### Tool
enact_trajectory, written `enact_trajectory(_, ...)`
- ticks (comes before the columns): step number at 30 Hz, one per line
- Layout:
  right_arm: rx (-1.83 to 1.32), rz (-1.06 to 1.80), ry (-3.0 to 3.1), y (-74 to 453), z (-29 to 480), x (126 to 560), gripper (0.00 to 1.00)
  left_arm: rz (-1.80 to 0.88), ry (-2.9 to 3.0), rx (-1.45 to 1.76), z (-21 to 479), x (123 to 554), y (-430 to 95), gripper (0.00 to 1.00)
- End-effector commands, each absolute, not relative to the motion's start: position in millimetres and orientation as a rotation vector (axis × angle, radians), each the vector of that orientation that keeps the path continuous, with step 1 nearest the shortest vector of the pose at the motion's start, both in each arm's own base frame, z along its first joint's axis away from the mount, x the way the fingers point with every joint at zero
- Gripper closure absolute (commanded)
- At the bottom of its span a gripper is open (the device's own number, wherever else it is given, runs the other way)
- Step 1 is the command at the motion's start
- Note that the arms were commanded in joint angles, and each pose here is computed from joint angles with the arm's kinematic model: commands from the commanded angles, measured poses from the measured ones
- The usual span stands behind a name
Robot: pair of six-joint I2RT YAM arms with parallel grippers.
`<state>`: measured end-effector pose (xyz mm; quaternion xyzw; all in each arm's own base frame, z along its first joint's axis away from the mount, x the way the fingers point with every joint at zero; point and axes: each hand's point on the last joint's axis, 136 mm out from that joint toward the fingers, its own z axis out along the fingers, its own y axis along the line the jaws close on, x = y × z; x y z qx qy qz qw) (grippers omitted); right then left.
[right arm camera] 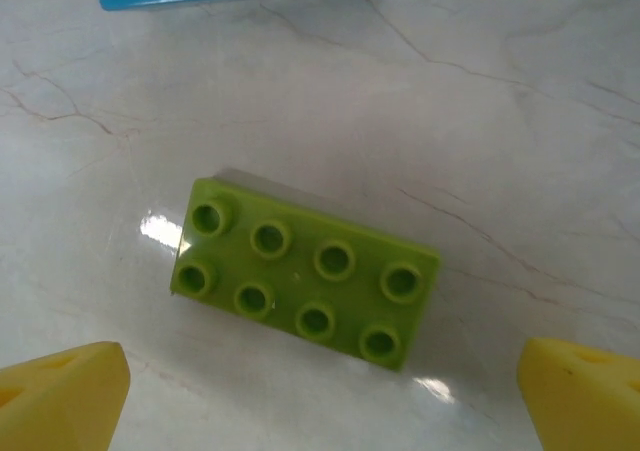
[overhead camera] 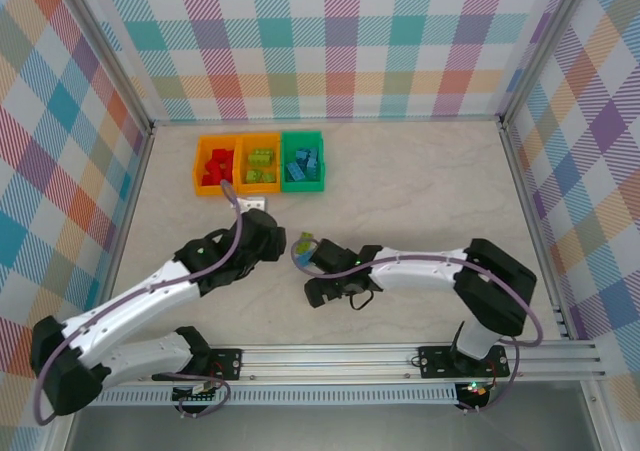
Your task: Sort the legos into containers by color
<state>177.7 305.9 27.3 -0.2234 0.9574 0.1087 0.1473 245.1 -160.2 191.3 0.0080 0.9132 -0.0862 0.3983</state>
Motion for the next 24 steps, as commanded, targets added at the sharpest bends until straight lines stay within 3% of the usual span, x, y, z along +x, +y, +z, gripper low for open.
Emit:
enact_trajectory(1, -0.574, 0.281, 2.719, 319, 29, 193, 0.0, -0.146, 2.303, -0.016, 198, 216, -132, 0.41)
enact_trajectory(6, -0.606, 0.113, 2.716, 318, 12, 198, 0.0, -0.237, 2.362, -0.013, 196, 184, -126, 0.33)
enact_trajectory(12, -0.599, -0.002, 2.753, 305, -14, 192, 0.2, -0.333, 2.522, 0.039, 190, 143, -114, 0.2)
enact_trajectory(16, -0.584, 0.113, 2.756, 316, -10, 187, 0.4, -0.437, 2.561, 0.12, 193, 120, -110, 0.14)
enact_trajectory(24, -0.57, 0.233, 2.656, 325, 33, 197, 0.45, -0.749, 2.433, 0.275, 226, 96, -121, 0.05)
